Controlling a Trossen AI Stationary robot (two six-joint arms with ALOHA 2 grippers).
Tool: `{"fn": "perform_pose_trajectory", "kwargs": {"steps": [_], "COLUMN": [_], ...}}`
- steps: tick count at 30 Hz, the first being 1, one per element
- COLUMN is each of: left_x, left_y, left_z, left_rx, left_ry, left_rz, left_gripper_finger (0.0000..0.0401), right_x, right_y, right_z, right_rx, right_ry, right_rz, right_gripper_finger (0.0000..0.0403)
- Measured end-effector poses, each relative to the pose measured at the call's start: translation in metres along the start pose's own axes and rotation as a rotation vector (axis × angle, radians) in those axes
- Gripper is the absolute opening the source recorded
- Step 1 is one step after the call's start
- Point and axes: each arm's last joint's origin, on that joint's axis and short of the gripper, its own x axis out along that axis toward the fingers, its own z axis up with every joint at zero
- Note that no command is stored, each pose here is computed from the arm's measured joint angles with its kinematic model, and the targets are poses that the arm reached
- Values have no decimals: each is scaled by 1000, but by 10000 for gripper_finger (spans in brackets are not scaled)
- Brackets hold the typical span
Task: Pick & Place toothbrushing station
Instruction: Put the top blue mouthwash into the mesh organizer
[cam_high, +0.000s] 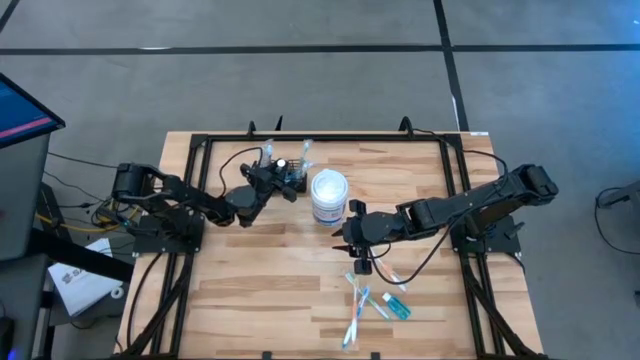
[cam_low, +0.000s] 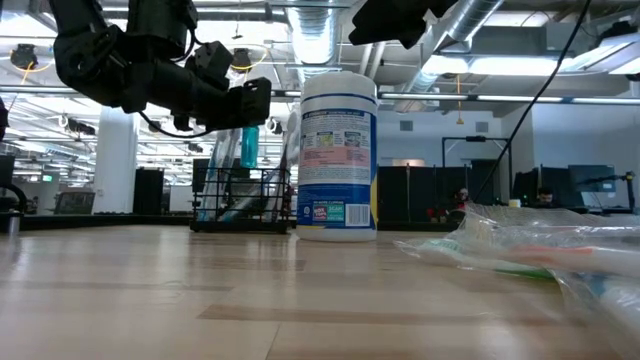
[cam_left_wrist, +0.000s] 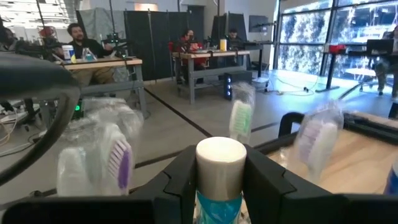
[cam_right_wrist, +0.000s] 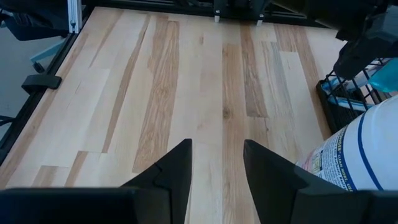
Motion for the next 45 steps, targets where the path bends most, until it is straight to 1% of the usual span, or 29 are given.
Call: {"fn": "perform_pose_trajectory", "kwargs": {"steps": [9, 23, 26, 28, 35, 38, 41, 45], "left_x": [1, 1, 1, 2, 3, 4, 6, 8], "left_y": [-1, 0, 1, 1, 2, 1, 1, 1], "left_z": [-6, -7, -12, -9, -11, -15, -21, -32], "left_rx": [9, 15, 52, 34, 37, 46, 23, 48], "left_ry": [5, 9, 30, 19, 23, 31, 40, 61], "left_rz": [27, 49, 54, 62, 73, 75, 86, 95], "left_gripper_finger": [92, 92, 92, 93, 93, 93, 93, 93], "right_x": [0, 0, 0, 0, 0, 0, 0, 0], "right_y": [0, 0, 0, 0, 0, 0, 0, 0], "right_z": [0, 0, 0, 0, 0, 0, 0, 0], "right_rx": [-3, -7, -7, -7, -10, -9, -9, -9], "right_ry": [0, 0, 0, 0, 0, 0, 0, 0], "right_rz": [0, 0, 0, 0, 0, -1, -1, -1], "right_gripper_finger": [133, 133, 135, 136, 133, 133, 134, 133]}}
